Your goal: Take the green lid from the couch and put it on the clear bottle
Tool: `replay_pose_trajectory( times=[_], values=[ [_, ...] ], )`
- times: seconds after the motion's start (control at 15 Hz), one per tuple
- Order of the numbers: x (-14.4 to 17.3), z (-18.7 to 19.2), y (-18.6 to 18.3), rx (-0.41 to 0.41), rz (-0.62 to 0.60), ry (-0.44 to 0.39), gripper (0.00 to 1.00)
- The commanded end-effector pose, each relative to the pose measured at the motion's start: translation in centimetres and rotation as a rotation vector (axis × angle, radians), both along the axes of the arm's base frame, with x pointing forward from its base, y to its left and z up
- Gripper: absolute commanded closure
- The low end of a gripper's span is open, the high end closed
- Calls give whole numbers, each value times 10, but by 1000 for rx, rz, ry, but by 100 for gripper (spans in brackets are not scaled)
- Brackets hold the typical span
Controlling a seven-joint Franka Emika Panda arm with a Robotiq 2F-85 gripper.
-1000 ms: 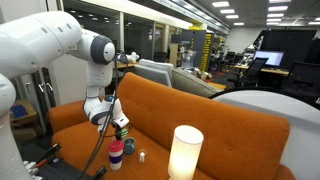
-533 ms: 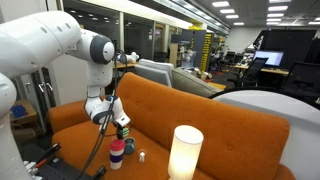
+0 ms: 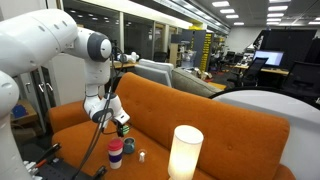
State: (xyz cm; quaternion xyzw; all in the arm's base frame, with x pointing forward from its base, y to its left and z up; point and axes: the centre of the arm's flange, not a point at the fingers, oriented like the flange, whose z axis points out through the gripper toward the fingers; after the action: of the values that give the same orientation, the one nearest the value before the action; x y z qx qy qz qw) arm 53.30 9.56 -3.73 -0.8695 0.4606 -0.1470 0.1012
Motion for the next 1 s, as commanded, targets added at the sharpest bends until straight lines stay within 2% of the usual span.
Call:
replay_pose_trajectory(
  times=[0.0,0.2,0.47,0.6,0.93],
  values=[
    [-6,30,11,-99,46,-1,30],
    [-13,41,24,-150,101,15,30],
    [-7,37,57,-142,220,13,30],
    [6,26,64,-139,245,26,30],
    [38,-5,52,-110,265,159,30]
  ],
)
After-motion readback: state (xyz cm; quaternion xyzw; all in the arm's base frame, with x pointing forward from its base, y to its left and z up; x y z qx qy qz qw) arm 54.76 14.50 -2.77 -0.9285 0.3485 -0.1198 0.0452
